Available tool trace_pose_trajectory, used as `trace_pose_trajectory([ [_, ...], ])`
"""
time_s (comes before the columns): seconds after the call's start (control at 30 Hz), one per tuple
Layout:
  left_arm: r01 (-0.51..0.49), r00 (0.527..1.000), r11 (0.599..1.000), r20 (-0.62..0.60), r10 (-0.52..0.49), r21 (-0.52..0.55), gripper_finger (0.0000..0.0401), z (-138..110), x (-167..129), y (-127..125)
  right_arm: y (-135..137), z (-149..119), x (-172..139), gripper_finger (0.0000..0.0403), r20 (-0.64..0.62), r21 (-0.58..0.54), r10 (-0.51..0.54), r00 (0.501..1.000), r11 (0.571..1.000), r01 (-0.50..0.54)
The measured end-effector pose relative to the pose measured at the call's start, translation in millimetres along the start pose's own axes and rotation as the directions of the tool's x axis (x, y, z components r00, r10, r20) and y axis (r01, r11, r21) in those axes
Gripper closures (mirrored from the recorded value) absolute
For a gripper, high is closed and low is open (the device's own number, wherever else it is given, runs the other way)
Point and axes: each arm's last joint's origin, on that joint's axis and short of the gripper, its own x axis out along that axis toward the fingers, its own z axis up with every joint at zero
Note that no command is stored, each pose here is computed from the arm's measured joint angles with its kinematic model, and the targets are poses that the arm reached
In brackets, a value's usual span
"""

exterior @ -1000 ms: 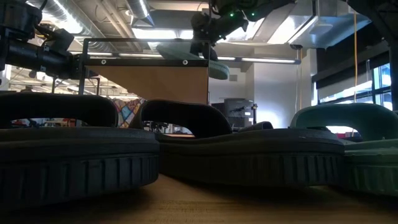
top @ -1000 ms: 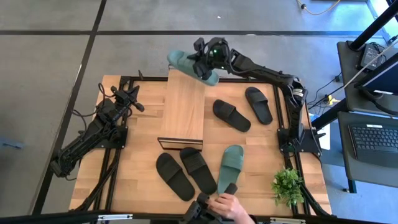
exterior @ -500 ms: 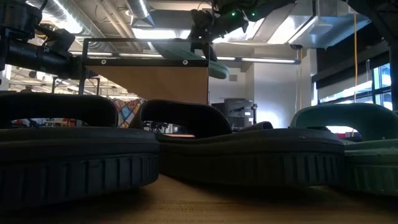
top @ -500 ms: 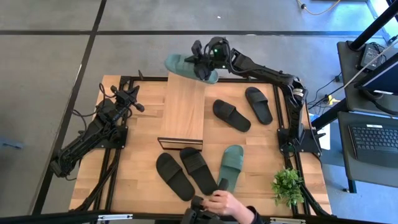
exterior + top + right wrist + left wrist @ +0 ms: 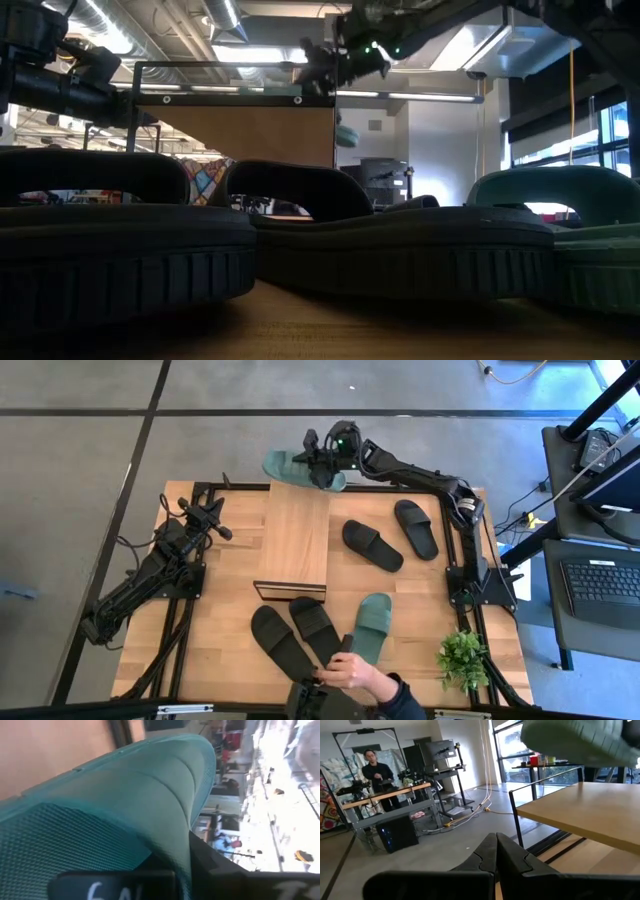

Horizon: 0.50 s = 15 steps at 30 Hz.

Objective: Pick and place slides into the shelf
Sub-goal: Put the green slide on the shelf

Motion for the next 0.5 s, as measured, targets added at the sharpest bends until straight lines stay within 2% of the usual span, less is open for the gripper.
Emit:
trace_pose_trajectory([
  [0.27,0.0,1.0,1.0,0.0,0.0,0.0,0.0401,0.0,0.0,0.0,18.7,-5.4,20.3,0.0391,0.017,-0.032,-0.003,1.0,0.999,0.004],
  [0.5,-0.003,1.0,1.0,-0.001,0.003,-0.001,0.0401,0.0,0.0,0.1,25.5,-9.7,24.8,0.0391,0.011,-0.027,0.012,1.0,1.0,-0.011],
])
